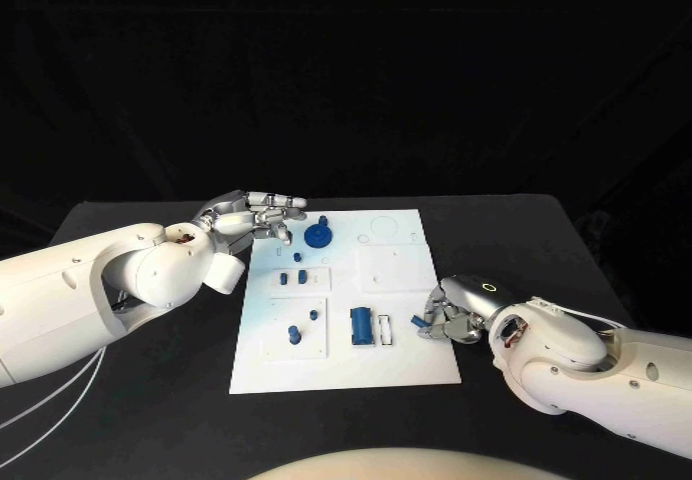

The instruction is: Assemble the parts on the task board

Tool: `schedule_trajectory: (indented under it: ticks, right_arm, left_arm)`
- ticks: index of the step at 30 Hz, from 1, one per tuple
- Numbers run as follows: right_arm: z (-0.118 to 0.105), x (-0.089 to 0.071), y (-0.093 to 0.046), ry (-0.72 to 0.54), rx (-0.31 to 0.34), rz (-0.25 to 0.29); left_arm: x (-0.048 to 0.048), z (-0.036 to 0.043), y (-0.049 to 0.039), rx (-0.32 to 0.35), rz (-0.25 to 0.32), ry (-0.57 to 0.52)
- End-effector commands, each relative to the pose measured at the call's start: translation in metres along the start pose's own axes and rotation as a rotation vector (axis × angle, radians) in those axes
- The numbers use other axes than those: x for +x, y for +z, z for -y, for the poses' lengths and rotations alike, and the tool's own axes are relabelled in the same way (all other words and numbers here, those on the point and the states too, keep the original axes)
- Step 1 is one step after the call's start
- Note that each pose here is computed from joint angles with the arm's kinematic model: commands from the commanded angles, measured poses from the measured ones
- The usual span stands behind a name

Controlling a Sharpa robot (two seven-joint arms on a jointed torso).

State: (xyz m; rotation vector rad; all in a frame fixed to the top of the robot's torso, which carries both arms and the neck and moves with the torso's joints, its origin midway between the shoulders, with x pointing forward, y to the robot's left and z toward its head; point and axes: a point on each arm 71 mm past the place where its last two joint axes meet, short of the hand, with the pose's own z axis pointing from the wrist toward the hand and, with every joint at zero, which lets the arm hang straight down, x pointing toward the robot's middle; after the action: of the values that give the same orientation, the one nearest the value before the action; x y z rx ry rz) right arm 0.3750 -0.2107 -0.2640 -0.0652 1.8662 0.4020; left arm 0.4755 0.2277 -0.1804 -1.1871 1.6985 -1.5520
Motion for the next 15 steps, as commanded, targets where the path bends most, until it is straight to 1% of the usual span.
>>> schedule_trajectory:
  ticks: [1,9,15]
  right_arm:
    - [0.0060,0.0131,-0.0012,-0.117,0.047,-0.079]
    - [0.0032,0.0137,-0.0002,-0.120,0.062,-0.079]
    - [0.0024,0.0130,-0.0036,-0.030,0.091,-0.085]
  left_arm:
    - [0.0029,0.0009,0.0004,0.005,-0.022,-0.003]
    - [0.0038,0.0007,0.0009,0.004,-0.024,-0.003]
    - [0.0037,0.0006,0.0013,0.003,-0.024,-0.003]
